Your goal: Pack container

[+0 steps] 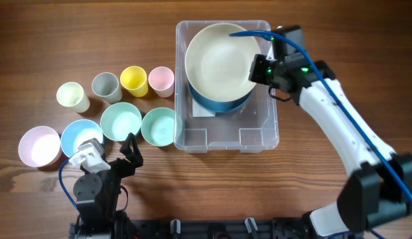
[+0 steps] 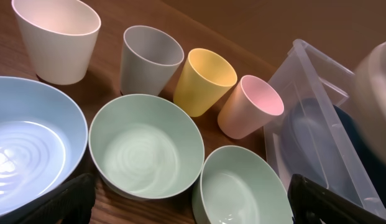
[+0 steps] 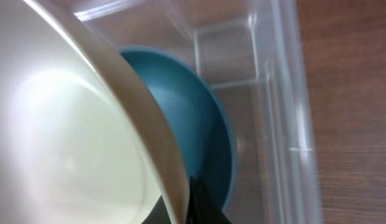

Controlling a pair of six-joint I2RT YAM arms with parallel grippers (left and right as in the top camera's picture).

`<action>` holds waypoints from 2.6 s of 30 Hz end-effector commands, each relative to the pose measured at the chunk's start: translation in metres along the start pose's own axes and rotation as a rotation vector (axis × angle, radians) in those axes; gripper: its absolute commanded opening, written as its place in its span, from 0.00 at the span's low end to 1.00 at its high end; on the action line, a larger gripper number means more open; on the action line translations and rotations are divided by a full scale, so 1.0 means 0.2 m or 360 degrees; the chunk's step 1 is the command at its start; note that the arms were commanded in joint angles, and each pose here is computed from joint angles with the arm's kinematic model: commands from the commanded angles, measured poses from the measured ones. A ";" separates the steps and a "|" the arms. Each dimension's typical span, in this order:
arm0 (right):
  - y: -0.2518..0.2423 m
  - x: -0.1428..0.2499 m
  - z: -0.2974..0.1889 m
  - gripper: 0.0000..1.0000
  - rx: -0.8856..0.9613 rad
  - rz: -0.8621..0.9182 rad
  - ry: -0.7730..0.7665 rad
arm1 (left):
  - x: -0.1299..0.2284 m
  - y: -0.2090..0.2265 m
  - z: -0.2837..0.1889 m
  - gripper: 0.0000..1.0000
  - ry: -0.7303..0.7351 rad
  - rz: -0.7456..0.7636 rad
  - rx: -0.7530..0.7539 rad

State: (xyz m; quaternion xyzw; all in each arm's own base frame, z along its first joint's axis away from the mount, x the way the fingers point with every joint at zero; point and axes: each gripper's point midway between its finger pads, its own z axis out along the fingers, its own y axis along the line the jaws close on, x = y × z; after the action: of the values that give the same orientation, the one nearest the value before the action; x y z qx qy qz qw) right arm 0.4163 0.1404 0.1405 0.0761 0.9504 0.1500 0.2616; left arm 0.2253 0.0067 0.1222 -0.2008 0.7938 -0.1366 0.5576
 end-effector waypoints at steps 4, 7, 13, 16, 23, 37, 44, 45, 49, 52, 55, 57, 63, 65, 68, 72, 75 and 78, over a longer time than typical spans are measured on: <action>0.13 -0.12 -0.07 0.50 -0.0139 -0.0142 -0.0170 | 0.00 0.00 0.00 1.00 -0.0006 0.0041 0.0006; 0.17 -0.17 -0.20 0.40 -0.0193 -0.0176 -0.0265 | 0.00 0.00 0.00 1.00 -0.0006 0.0041 0.0006; 0.38 0.15 -0.14 0.22 -0.0346 -0.0406 0.0048 | 0.00 0.00 0.00 1.00 -0.0006 0.0041 0.0006; 0.47 0.34 -0.02 0.04 -0.0331 -0.0567 0.0203 | 0.00 0.00 0.00 1.00 -0.0006 0.0041 0.0006; 0.50 0.70 0.26 0.04 -0.0233 -0.0727 0.0512 | 0.00 0.00 0.00 1.00 -0.0006 0.0041 0.0006; 0.31 0.41 0.47 0.04 0.0003 -0.0833 0.0205 | 0.00 0.00 0.00 1.00 -0.0006 0.0041 0.0006; 0.41 0.23 0.16 0.38 -0.0076 -0.0879 0.0042 | 0.00 0.00 0.00 1.00 -0.0006 0.0041 0.0006; 0.40 0.20 0.07 0.40 -0.0074 -0.0811 0.0019 | 0.00 0.00 0.00 1.00 -0.0006 0.0041 0.0006; 0.17 0.17 -0.08 0.43 0.0110 -0.0488 0.0079 | 0.00 0.00 0.00 1.00 -0.0006 0.0041 0.0006; -0.11 0.20 -0.10 0.46 0.0354 -0.0191 0.0197 | 0.00 0.00 0.00 1.00 -0.0006 0.0041 0.0006; -0.33 0.13 -0.12 0.50 0.0440 -0.0020 0.0205 | 0.00 0.00 0.00 1.00 -0.0006 0.0041 0.0006; -0.35 0.11 -0.12 0.51 0.0400 -0.0048 0.0216 | 0.00 0.00 0.00 1.00 -0.0006 0.0041 0.0006; -0.37 0.08 -0.13 0.51 0.0414 -0.0133 0.0196 | 0.00 0.00 0.00 1.00 -0.0006 0.0041 0.0006; -0.33 0.02 -0.14 0.51 0.0355 -0.0177 0.0109 | 0.00 0.00 0.00 1.00 -0.0006 0.0041 0.0006; -0.28 -0.09 -0.21 0.52 0.0307 -0.0181 -0.0055 | 0.00 0.00 0.00 1.00 -0.0005 0.0041 0.0005; -0.39 -0.13 -0.25 0.52 0.0449 -0.0144 -0.0109 | 0.00 0.00 0.00 1.00 -0.0005 0.0041 0.0005; -0.56 -0.09 -0.19 0.50 0.0572 -0.0075 -0.0028 | 0.00 0.00 0.00 1.00 -0.0005 0.0041 0.0005; -0.61 -0.02 -0.09 0.45 0.0594 -0.0058 0.0091 | 0.00 0.00 0.00 1.00 -0.0005 0.0041 0.0005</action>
State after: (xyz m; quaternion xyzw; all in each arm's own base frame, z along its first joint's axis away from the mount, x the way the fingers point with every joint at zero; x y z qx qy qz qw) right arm 0.4068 0.0269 0.1525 0.1026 0.9590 -0.0102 0.2642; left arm 0.2253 0.0067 0.1222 -0.2008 0.7938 -0.1366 0.5576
